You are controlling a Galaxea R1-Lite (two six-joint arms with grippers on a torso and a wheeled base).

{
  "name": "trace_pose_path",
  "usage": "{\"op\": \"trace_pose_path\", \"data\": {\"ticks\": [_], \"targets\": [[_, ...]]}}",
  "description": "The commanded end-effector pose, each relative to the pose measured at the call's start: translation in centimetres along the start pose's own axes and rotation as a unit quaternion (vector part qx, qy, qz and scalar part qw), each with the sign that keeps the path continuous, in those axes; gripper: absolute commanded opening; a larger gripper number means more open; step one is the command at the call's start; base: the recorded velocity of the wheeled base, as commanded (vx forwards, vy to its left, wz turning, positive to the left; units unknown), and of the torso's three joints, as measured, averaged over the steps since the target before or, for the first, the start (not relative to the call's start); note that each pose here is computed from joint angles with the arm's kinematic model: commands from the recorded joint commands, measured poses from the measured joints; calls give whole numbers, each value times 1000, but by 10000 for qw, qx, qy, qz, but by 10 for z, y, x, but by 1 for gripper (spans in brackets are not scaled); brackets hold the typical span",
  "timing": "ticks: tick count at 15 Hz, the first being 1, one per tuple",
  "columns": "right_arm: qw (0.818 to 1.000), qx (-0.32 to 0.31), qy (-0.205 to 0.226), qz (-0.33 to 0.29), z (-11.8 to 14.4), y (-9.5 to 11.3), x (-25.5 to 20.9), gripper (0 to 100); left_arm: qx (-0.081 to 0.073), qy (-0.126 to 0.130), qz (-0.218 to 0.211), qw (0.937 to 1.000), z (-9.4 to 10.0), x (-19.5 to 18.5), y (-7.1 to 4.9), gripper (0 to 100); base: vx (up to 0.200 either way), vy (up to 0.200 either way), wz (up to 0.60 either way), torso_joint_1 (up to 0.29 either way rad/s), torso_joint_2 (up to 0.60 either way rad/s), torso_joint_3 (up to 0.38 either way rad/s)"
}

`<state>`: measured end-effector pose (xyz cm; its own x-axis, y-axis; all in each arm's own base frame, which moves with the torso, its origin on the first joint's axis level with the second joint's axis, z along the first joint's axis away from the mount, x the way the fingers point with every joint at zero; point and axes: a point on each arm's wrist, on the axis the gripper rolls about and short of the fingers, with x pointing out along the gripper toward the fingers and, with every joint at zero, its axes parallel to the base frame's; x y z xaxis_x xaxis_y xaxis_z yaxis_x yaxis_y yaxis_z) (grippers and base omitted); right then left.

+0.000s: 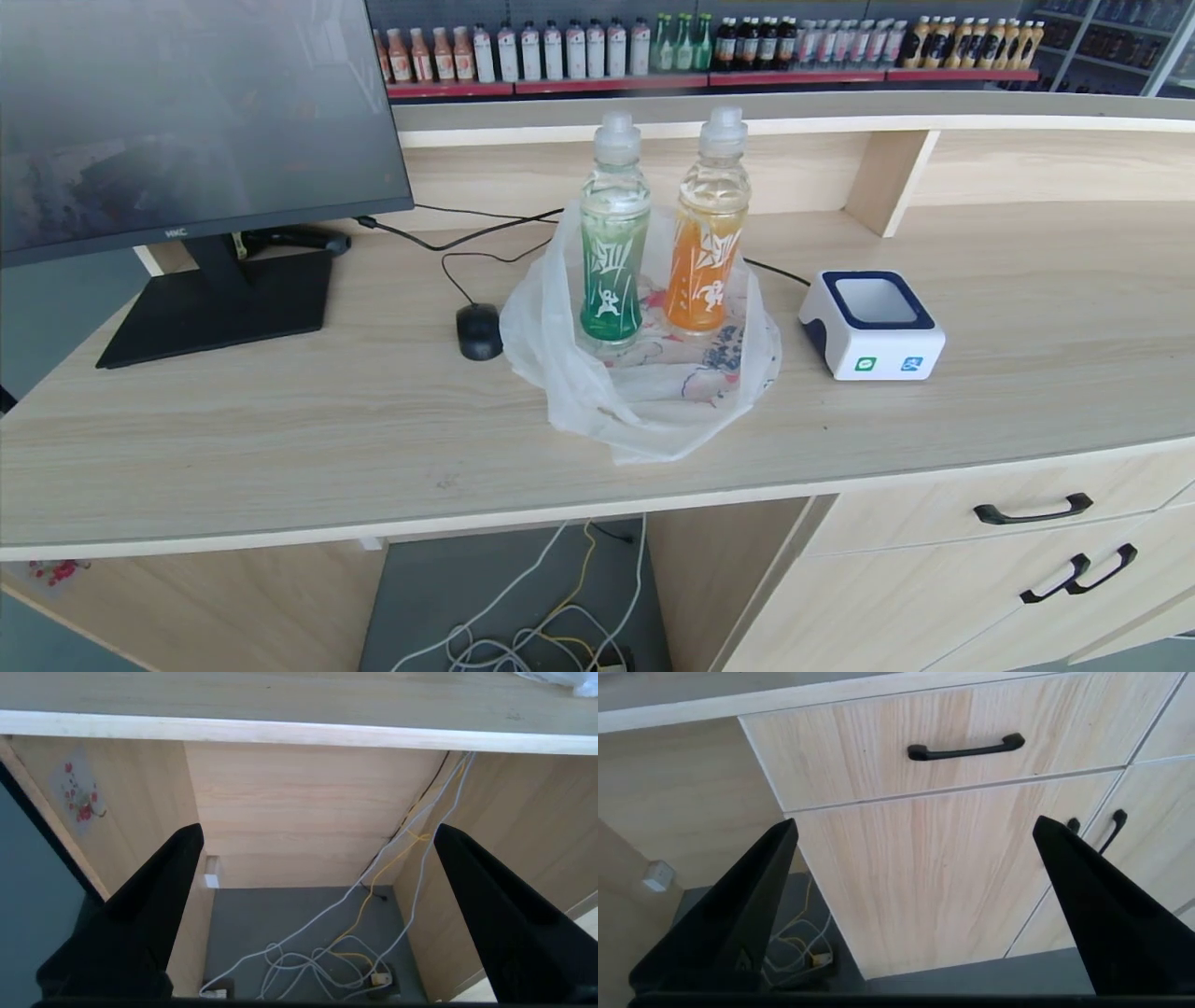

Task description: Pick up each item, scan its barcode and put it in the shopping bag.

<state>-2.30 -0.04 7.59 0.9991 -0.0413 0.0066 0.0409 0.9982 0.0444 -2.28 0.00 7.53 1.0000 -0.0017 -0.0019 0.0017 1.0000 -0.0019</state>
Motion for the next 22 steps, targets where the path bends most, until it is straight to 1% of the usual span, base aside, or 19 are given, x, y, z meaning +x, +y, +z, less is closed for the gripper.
{"op": "trace_pose_path", "data": {"ticks": [1, 10, 13, 22], "targets": [[10000, 1, 10, -1, 0, 0, 0, 100, -13, -2, 1, 10000, 0, 0, 0, 100, 0, -200, 0, 17, 7, 2], [10000, 1, 10, -1, 0, 0, 0, 100, -13, -2, 9, 10000, 0, 0, 0, 100, 0, -200, 0, 3, 5, 3], [10000, 24, 10, -1, 0, 0, 0, 100, -44, -10, 8, 10000, 0, 0, 0, 100, 0, -200, 0, 5, 2, 4], [10000, 16, 10, -1, 0, 0, 0, 100, -52, -2, 8, 10000, 0, 0, 0, 100, 0, -200, 0, 1, 2, 0]]}}
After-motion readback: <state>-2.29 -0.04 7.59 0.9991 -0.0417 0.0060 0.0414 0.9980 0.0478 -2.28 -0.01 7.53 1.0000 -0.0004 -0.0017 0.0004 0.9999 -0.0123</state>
